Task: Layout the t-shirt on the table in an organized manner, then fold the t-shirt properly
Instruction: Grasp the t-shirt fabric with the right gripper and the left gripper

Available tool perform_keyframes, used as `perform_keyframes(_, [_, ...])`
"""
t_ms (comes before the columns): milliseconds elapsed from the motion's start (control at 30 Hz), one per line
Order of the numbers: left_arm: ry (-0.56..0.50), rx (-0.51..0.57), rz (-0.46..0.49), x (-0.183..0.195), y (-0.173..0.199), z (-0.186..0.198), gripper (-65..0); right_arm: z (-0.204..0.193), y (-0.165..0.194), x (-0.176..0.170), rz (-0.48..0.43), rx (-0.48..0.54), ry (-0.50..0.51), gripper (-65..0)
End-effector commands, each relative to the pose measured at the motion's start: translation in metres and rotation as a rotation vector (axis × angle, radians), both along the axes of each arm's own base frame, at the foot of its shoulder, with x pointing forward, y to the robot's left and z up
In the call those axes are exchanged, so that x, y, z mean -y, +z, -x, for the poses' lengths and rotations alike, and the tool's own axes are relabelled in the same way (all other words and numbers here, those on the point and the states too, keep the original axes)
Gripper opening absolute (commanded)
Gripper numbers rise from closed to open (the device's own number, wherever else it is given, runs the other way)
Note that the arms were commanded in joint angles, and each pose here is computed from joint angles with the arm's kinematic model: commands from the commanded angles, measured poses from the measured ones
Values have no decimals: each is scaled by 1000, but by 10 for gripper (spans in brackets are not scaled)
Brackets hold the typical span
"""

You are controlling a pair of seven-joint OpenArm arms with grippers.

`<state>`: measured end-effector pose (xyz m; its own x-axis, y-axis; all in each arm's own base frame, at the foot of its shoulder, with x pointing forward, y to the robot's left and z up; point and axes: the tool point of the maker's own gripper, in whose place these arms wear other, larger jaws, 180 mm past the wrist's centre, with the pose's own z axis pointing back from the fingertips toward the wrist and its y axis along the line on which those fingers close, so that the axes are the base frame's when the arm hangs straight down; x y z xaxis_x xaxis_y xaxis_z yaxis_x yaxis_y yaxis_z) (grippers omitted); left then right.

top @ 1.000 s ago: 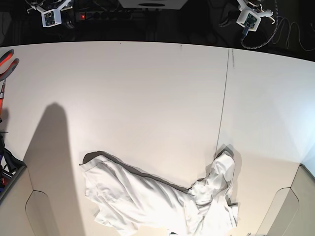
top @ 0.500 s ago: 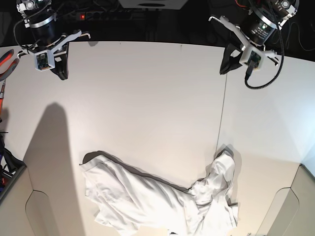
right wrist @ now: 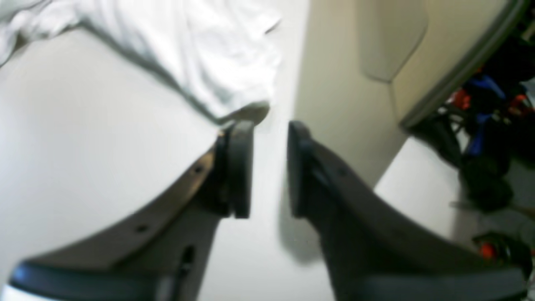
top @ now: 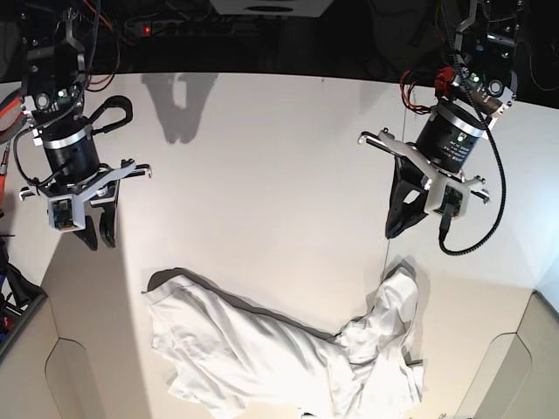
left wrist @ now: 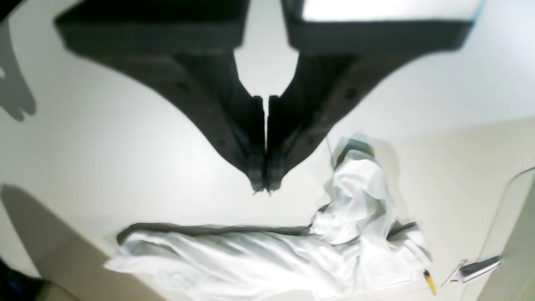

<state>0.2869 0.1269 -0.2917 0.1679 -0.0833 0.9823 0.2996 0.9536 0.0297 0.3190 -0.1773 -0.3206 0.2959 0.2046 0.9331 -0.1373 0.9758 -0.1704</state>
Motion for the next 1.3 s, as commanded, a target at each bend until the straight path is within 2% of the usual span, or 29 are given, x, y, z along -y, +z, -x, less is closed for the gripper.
perform_keyframes(0, [14,39,4,-5,9,-10,-554,-15,13,3,-6,55,-13,-443])
perform_keyframes(67, [29,24,1,-11,-1,-22,-462,-33,6,7,-21,49,-39,-376])
perform_keyframes(133, [47,-1,-2,-18,-14,-32,-417,-54,-2,15,-25,35,-61,-329])
perform_keyframes(267, [82,-65,-7,-32,-43,-48,-415,-101,-12,32,-35,3,-89,-327])
perform_keyframes(433, [111,-120,-9,-43,-67,-58,-415,-155,-21,33,-110,-60,-90,-327])
perform_keyframes(600, [114,-99,-6,-44,-60,-69,-415,-186,-42,3,-202,-159,-77,-327])
perform_keyframes(733, [113,-90,-6,-43,-57,-72,-415,-179,-77,-28,-246,-270,-63,-330])
perform_keyframes(800, [113,-91,-6,-43,-57,-72,-416,-173,-91,-36,-222,-291,-57,-383])
perform_keyframes(900, [113,-95,-8,-44,-58,-71,-416,-168,-98,-38,-186,-273,-53,-550])
perform_keyframes(933, [113,-98,-8,-44,-58,-71,-415,-168,-98,-38,-185,-274,-54,-584])
perform_keyframes(1033, [113,-107,-10,-44,-60,-71,-416,-170,-94,-36,-181,-264,-54,-644])
perform_keyframes(1267, [113,-118,-13,-44,-62,-69,-416,-163,-104,-26,-159,-325,-67,-650])
